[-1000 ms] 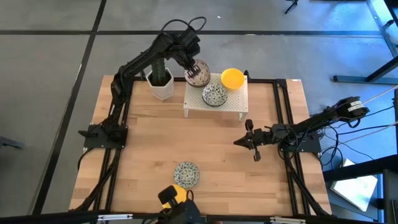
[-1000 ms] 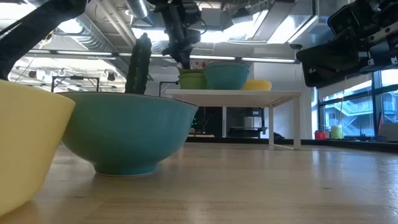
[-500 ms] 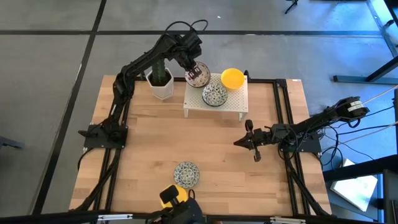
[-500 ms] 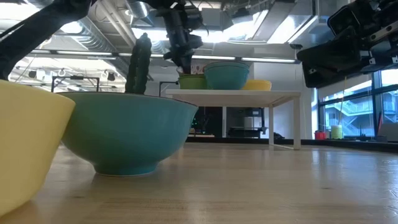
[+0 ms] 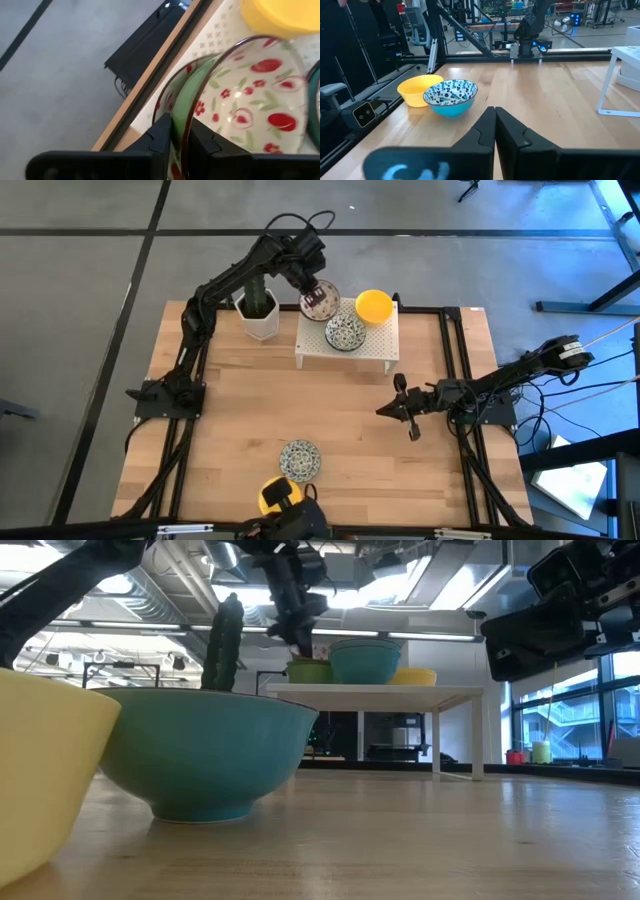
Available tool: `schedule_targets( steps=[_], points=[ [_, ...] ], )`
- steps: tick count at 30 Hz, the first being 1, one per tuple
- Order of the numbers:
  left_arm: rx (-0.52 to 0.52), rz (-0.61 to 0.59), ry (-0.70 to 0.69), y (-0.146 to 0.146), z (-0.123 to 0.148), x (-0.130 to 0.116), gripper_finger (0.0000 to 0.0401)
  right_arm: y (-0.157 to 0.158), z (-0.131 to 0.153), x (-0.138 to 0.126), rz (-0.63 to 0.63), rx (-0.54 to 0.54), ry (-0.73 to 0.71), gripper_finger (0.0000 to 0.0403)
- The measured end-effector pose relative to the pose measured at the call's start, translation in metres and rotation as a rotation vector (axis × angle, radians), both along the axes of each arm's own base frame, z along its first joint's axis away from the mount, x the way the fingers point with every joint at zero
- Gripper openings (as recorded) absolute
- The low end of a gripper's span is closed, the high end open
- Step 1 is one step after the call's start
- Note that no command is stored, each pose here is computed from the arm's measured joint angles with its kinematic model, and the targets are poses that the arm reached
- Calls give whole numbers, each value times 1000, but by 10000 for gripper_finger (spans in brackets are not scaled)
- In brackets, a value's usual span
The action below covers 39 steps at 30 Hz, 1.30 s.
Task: Pick & Place Mini bowls
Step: Stack the red patterned bowl on the red patterned bowls on the shelf
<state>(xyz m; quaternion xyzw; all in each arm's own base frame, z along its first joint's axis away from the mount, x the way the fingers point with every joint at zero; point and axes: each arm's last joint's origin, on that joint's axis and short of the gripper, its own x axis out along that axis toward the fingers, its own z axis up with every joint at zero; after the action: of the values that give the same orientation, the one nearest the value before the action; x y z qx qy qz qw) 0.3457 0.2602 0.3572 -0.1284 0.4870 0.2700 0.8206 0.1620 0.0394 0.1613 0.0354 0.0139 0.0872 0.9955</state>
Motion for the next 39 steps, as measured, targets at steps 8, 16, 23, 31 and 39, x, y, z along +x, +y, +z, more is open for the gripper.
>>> schedule_targets(
  steps=[8,16,23,31,39],
  points=[
    [-8,-9,-33,0,1,2,53,0,0,0,-1,-3,-1,8],
    [36,6,-8,2,2,1,56,0,0,0,0,0,0,8],
    [160,-33,47,-7,8,6,56,0,0,0,0,22,4,8],
    [269,-162,28,-32,25,16,49,0,0,0,0,49,11,8],
    [313,-407,86,-114,33,43,4,0,-1,0,0,59,18,8]
  ],
)
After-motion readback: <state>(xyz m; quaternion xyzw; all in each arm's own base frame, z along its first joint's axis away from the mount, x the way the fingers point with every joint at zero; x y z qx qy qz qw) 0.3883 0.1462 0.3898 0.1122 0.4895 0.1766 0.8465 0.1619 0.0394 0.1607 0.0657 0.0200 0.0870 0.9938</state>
